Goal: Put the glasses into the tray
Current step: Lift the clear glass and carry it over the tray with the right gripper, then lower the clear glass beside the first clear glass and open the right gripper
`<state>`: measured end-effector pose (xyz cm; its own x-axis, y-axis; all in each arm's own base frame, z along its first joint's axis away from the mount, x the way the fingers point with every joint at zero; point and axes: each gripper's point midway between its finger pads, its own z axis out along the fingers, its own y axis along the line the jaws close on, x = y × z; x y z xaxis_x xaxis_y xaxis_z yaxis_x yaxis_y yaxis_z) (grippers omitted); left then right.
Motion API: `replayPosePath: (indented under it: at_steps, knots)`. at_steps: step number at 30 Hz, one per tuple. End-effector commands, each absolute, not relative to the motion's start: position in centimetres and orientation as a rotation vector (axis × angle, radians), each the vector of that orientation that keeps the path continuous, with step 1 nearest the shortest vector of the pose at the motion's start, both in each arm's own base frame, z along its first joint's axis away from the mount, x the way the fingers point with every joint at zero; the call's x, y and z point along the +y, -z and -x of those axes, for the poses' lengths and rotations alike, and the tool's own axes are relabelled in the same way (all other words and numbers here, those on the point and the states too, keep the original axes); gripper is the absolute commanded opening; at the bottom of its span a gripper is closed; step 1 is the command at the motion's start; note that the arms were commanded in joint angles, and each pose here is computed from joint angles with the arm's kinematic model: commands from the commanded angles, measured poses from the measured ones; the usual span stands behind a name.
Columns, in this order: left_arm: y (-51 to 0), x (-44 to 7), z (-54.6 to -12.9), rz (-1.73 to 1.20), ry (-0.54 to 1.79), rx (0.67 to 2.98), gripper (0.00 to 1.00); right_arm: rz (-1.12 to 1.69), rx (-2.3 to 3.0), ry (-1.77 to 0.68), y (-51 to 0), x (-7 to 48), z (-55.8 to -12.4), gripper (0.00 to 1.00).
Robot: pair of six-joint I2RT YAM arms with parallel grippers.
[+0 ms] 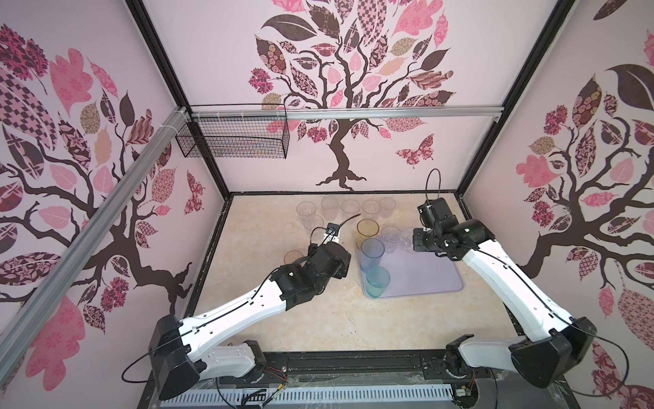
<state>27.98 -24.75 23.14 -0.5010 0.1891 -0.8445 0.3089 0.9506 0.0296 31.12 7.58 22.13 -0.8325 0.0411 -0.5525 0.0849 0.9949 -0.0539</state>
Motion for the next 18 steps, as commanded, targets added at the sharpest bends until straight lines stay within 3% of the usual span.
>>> replayPosePath:
  at_steps: [1, 7, 18]
  knots:
    - [-21.1, -25.0, -28.0, -0.333, 0.174, 2.125, 0.80, -0.087, 2.613, 0.183, -19.5, 7.0, -31.2, 0.00]
    - [-18.5, -27.1, -26.8, -0.518, 0.234, 2.193, 0.83, -0.079, 2.689, 0.143, -15.2, 8.4, -32.3, 0.00]
    - [-16.2, -26.3, -27.1, -0.506, 0.163, 2.287, 0.85, -0.056, 2.772, 0.099, -11.3, 10.0, -35.1, 0.00]
